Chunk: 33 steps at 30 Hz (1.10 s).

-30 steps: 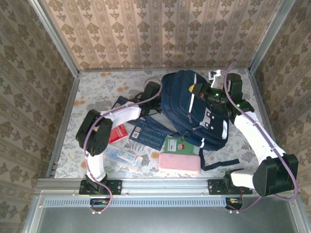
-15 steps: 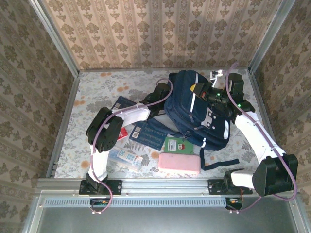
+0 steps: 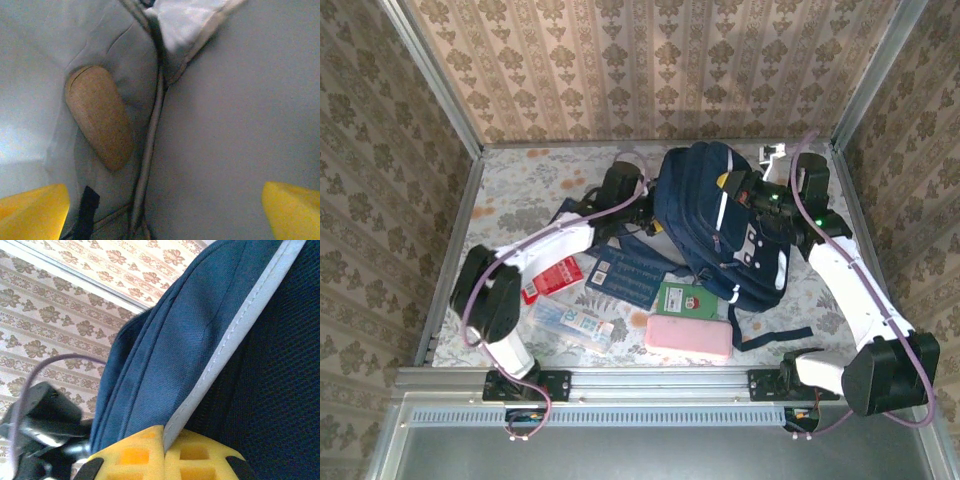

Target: Pack the student bag

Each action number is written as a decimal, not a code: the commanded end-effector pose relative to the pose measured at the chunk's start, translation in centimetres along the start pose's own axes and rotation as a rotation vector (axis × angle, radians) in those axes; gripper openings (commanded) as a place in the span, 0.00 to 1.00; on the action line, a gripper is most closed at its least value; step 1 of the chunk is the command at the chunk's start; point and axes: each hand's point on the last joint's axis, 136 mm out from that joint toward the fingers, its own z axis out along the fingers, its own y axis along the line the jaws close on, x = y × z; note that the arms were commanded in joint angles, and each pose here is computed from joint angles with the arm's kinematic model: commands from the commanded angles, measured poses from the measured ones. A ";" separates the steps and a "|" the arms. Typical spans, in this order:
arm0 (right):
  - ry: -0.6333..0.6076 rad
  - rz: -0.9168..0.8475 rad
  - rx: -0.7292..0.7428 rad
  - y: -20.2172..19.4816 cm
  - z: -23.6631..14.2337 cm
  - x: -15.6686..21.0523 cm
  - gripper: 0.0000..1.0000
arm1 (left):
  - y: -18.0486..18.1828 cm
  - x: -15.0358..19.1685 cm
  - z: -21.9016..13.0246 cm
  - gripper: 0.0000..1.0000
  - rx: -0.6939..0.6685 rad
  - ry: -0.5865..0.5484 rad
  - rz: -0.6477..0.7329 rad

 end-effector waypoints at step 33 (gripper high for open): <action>-0.153 -0.077 0.138 -1.6 -2.0 -5.4 0.00 | 12.2 20.5 -8.4 1.00 -0.453 0.697 1.606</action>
